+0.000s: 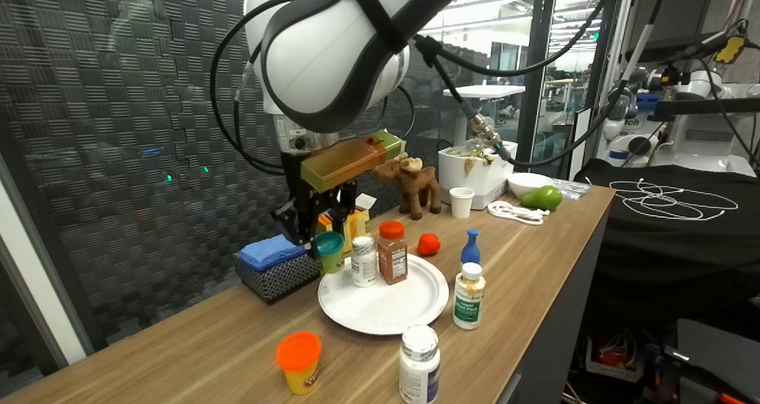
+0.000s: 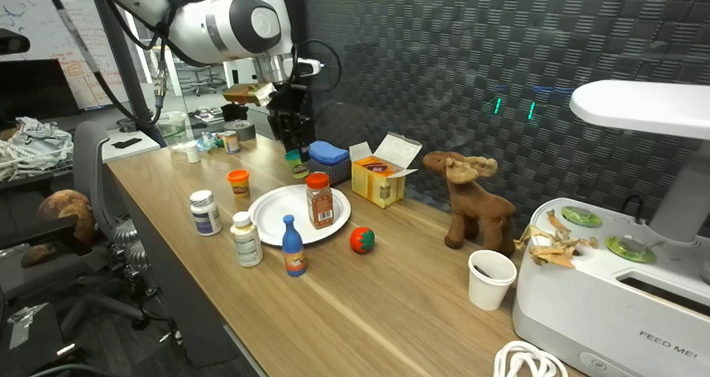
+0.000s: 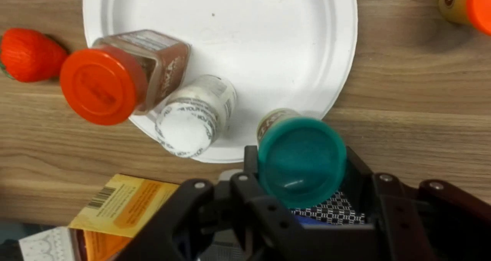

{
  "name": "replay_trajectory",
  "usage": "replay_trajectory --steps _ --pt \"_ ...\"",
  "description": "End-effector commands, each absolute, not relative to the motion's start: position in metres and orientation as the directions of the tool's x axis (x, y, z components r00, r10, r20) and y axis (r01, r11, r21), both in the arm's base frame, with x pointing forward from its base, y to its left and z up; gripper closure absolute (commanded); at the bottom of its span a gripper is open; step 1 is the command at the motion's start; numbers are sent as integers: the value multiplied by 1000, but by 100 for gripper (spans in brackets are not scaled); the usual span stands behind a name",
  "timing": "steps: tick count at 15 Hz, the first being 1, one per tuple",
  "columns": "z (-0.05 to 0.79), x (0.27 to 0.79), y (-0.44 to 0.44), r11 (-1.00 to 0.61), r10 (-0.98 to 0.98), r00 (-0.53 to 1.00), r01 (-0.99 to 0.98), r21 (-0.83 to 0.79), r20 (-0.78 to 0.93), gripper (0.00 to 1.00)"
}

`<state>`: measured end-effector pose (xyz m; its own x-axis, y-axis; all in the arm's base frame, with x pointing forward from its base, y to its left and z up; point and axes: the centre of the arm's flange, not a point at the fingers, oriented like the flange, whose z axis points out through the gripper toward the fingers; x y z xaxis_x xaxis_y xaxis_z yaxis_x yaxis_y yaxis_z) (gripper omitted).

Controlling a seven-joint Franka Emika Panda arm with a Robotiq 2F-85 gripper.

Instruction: Put the bottles and red plushy on the table onto the plate

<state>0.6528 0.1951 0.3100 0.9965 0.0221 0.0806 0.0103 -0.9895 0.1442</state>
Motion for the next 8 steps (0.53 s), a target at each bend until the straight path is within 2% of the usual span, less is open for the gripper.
replay_trajectory --steps 1,8 --pt "319 627 185 -982 -94 992 -106 157 78 72" --pt "301 615 172 -936 -326 944 -331 121 57 72"
